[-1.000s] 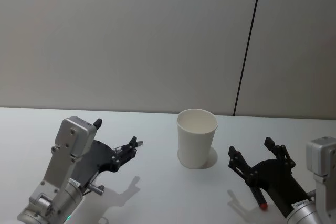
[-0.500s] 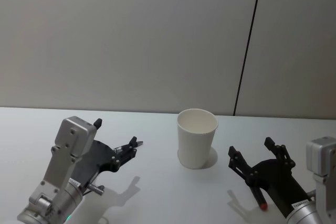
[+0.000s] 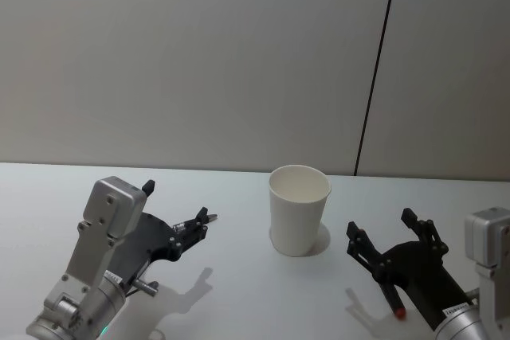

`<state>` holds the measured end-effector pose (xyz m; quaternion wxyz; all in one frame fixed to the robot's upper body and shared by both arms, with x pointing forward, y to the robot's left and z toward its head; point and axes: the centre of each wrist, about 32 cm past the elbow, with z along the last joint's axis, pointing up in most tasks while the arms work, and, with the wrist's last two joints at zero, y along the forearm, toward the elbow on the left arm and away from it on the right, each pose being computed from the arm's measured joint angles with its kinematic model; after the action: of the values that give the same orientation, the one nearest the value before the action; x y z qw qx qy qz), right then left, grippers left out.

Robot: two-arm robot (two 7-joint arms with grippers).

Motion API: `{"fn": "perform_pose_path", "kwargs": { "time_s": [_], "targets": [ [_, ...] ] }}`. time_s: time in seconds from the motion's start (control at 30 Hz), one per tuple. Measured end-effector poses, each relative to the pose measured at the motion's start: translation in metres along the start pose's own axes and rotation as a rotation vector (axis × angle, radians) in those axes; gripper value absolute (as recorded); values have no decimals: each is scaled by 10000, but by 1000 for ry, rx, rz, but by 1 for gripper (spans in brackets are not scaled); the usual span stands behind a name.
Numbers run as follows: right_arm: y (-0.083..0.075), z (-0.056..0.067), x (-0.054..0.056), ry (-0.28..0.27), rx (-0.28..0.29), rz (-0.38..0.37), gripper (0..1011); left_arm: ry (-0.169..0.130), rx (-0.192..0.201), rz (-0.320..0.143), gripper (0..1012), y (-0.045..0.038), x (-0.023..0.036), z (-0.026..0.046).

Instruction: Place the pen into the pen holder.

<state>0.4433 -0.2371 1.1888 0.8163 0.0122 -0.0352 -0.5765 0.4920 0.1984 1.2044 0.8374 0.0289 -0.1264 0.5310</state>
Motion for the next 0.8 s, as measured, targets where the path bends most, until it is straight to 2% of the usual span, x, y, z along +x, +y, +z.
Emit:
{"fn": "perform_pose_path", "kwargs": {
  "time_s": [0.33,0.8],
  "targets": [
    [-20,-10,37,-2,-11,-8,1001,0,0,0,1000,0,0,0],
    [-158,16,35,9,-57,-58,1001,0,0,0,1000,0,0,0]
  ]
}}
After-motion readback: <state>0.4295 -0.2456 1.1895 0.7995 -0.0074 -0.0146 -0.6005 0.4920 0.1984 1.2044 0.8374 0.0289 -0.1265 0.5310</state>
